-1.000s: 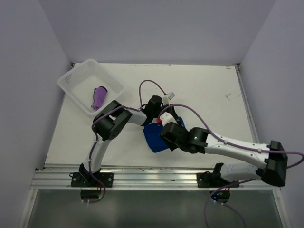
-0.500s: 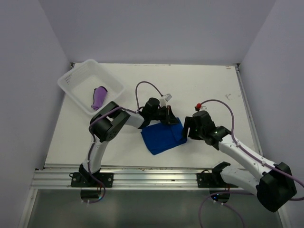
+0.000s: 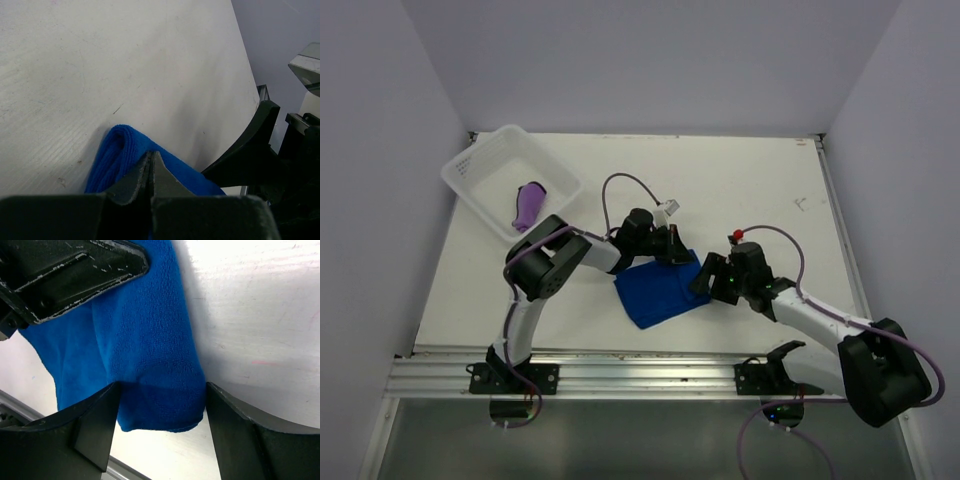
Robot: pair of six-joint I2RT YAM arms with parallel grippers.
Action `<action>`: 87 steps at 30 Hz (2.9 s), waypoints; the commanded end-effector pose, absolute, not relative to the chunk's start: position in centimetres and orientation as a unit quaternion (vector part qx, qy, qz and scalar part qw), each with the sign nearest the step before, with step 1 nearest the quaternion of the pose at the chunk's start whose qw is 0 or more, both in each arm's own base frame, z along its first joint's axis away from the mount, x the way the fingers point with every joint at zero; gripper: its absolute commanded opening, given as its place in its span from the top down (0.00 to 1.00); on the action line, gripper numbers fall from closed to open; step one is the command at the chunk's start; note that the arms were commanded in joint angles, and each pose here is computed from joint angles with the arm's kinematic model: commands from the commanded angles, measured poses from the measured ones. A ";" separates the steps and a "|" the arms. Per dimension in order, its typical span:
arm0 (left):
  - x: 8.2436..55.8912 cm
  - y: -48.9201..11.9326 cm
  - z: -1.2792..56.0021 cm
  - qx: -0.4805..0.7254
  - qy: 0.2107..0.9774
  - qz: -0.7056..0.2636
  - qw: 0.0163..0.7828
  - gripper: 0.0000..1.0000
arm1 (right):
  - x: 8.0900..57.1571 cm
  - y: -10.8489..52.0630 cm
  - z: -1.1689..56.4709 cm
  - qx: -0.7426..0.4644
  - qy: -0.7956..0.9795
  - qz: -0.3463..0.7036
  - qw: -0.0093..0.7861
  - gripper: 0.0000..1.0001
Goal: Roll the towels
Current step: Roll the towel
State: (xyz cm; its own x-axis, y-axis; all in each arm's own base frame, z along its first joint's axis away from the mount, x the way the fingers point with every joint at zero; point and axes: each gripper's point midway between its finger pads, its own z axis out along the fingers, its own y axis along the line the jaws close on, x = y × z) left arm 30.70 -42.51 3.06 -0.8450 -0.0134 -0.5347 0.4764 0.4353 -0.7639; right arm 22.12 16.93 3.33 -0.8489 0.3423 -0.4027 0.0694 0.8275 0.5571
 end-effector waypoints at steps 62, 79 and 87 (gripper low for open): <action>28.0 -37.1 17.4 0.096 0.793 -0.555 0.233 1.00 | 16.4 24.1 6.8 -0.301 0.763 -0.292 0.492 1.00; 24.3 -36.2 10.7 0.080 0.816 -0.537 0.199 1.00 | 15.5 24.5 2.7 -0.371 0.760 -0.318 0.427 1.00; 24.2 -34.9 6.3 0.072 0.848 -0.490 0.189 1.00 | 15.2 24.8 2.0 -0.385 0.763 -0.316 0.412 1.00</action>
